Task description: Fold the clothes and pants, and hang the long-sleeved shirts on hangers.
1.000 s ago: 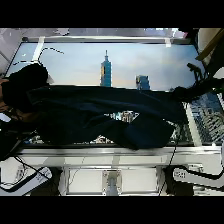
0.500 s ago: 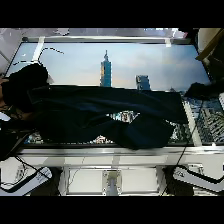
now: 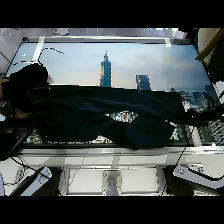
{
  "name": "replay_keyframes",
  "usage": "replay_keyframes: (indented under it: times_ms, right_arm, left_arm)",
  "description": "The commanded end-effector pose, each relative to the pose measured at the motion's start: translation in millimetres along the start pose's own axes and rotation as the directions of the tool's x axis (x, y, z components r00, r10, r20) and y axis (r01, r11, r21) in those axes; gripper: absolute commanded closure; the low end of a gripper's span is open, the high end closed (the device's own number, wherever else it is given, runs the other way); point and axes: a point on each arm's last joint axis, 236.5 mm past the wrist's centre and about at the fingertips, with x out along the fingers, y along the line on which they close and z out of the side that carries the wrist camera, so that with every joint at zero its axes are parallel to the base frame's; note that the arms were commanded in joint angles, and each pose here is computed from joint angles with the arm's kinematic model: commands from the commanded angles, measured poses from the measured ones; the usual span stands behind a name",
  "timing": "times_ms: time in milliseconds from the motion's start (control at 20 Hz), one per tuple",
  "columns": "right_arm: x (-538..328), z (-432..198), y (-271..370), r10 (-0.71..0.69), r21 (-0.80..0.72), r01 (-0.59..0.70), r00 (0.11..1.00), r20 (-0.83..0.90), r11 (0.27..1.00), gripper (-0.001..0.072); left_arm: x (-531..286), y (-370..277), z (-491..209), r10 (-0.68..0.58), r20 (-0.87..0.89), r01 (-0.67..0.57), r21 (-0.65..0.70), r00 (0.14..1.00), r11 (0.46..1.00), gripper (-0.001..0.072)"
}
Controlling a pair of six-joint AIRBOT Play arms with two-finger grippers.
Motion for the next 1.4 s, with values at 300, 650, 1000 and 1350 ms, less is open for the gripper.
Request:
replay_keyframes:
  times_ms: [300,650,1000,1350]
  right_arm:
    - [88,13,15,0.006,-0.164,-0.019,0.997,-0.081,0.986,0.0287]
    - [106,0,40,0.019,-0.28,-0.063,0.987,-0.158,0.958,0.0395]
    - [19,39,82,0.053,-0.422,-0.081,0.996,-0.076,0.903,0.0689]
    - [-173,143,97,-0.033,-0.463,0.32,0.849,0.527,0.827,0.0688]
  left_arm:
    - [-2,0,-1,-0.001,-0.004,0.0,-0.029,1.0,1.0,0.0686]
    - [-1,0,-1,-0.001,-0.004,0.0,-0.029,1.0,1.0,0.0686]
    - [-5,-2,4,-0.005,0.01,0.005,-0.062,1.0,0.998,0.0686]
    - [-13,-2,-3,0.003,-0.024,-0.005,-0.086,1.0,0.996,0.0686]
